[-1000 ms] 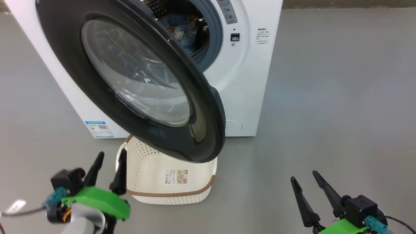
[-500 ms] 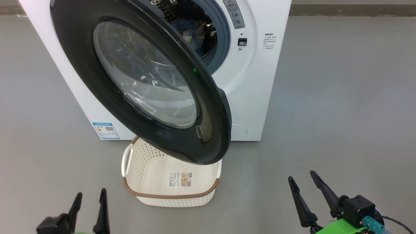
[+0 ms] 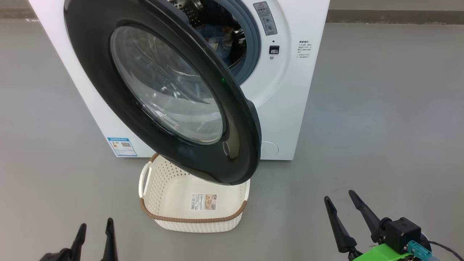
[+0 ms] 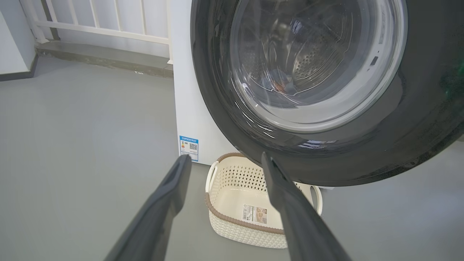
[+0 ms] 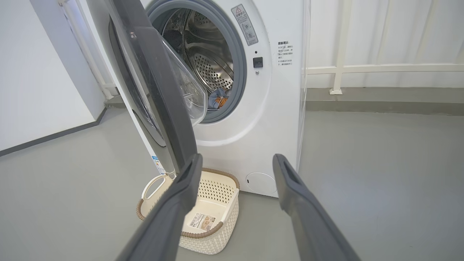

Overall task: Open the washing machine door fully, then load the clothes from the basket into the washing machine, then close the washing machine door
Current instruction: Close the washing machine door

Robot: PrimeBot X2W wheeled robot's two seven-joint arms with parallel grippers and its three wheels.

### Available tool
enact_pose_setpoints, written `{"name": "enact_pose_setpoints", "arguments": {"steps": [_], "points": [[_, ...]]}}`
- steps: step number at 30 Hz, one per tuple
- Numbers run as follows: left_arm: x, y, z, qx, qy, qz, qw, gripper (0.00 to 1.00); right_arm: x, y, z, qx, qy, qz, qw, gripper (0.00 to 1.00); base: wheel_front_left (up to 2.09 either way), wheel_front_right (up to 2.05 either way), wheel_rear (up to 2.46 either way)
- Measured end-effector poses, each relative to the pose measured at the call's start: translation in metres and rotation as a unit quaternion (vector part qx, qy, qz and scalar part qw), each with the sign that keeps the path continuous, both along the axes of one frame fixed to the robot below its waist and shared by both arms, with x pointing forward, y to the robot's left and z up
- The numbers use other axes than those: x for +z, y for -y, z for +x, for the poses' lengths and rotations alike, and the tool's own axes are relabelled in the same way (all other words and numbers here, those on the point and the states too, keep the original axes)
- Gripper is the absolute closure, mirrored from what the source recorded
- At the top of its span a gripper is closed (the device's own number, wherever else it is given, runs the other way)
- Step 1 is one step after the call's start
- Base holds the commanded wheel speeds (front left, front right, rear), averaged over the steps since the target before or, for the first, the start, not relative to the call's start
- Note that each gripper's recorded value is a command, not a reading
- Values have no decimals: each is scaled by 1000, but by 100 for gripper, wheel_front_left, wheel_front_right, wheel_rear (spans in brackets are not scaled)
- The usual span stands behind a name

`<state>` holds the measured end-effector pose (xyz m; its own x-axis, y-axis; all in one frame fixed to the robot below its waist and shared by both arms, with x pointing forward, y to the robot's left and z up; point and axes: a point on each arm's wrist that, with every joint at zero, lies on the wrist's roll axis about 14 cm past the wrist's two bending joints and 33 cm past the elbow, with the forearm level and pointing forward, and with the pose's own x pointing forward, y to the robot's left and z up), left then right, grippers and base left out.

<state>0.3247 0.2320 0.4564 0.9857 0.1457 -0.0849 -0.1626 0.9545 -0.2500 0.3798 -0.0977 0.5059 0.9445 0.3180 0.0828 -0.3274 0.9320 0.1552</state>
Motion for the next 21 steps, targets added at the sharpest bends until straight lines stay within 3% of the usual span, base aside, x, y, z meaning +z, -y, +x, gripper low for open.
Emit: {"name": "enact_pose_setpoints", "arguments": {"steps": [10, 11, 12, 13, 14, 21], "points": [[-3, -2, -2, 0, -2, -2, 1000, 0, -7, 11, 2, -16, -8, -14, 1000, 0, 0, 0, 0], [-3, -1, -2, 0, -3, -1, 1000, 0, -9, 14, 2, -20, -10, -16, 1000, 18, 0, 0, 0], [-4, -1, -2, 1, -3, 0, 1000, 0, -10, 16, 3, -24, -12, -20, 999, 52, 0, 0, 0], [-4, 0, -2, 0, -3, 0, 1000, 0, -12, 18, 3, -26, -13, -26, 999, 67, 0, 0, 0], [-4, 0, -2, 1, -3, -1, 1000, 0, -14, 19, 3, -27, -15, -29, 999, 100, 0, 0, 0], [-5, -1, -4, 0, -4, 0, 1000, 0, -20, 21, 3, -33, -25, -28, 999, 100, 0, 0, 0]]}}
